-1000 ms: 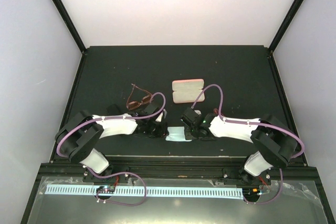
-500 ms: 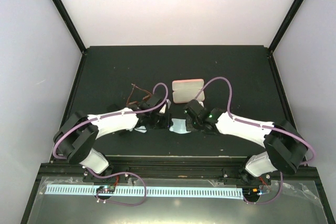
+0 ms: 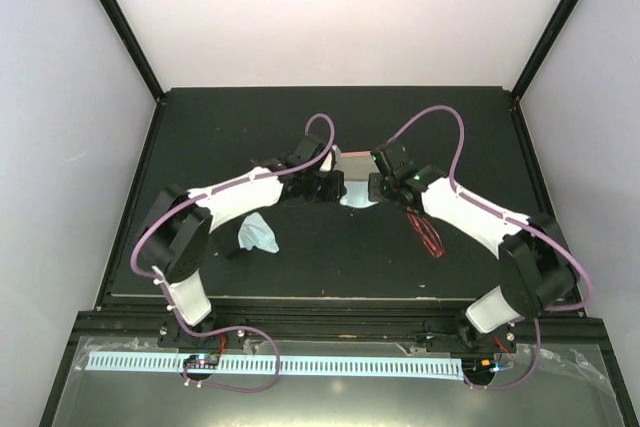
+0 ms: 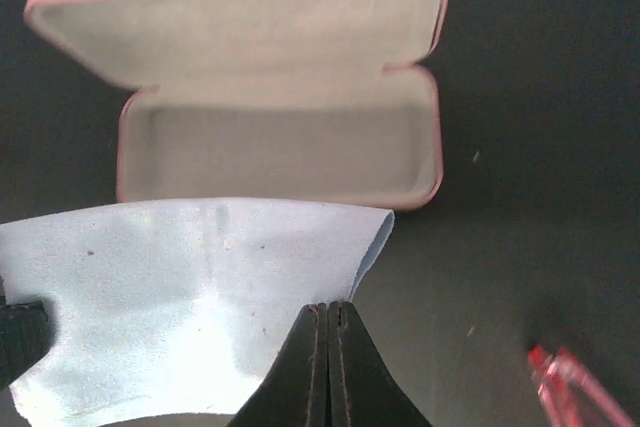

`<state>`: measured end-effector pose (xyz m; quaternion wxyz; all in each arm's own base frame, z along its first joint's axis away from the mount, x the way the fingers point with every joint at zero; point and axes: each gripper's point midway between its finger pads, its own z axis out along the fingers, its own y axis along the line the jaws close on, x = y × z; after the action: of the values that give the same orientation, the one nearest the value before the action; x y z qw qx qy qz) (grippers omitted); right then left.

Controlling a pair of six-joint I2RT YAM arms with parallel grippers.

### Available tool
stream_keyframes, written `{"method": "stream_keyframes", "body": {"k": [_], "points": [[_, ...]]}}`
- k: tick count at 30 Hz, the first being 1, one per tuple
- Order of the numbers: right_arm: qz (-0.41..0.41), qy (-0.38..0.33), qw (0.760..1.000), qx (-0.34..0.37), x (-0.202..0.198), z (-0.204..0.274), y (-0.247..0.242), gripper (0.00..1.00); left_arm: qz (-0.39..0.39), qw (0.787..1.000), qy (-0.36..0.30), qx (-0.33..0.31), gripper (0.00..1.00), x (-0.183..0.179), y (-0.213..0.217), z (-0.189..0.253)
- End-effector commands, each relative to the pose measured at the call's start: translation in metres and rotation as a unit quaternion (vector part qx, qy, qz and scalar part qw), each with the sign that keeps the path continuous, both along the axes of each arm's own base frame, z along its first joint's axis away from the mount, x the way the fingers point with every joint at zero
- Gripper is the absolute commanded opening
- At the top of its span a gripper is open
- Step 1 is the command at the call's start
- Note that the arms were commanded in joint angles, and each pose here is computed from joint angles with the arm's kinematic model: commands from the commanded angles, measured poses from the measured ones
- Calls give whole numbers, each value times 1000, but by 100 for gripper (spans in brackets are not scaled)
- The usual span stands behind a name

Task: Organize the sunglasses
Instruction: Pick up the glasses cleaning cloth from the center of the board, then place the glasses cleaning cloth in the sunglasses case.

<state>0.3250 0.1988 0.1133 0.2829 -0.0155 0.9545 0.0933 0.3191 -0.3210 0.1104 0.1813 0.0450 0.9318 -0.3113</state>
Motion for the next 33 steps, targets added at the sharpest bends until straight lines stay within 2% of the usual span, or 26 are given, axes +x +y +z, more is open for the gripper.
{"method": "stream_keyframes", "body": {"k": [1, 10, 20, 33], "points": [[-13, -13, 999, -41, 35, -2, -17, 1, -1, 999, -20, 30, 2, 37, -11, -1], [-23, -6, 999, -40, 73, -15, -20, 1, 25, 998, -27, 49, 1, 80, -11, -14], [-10, 9, 1000, -28, 91, -32, -9, 1, 26, 998, -8, 57, 2, 91, -7, -40], [-16, 27, 998, -51, 97, -55, -15, 1, 30, 997, 12, 72, 2, 92, -4, -66]]}}
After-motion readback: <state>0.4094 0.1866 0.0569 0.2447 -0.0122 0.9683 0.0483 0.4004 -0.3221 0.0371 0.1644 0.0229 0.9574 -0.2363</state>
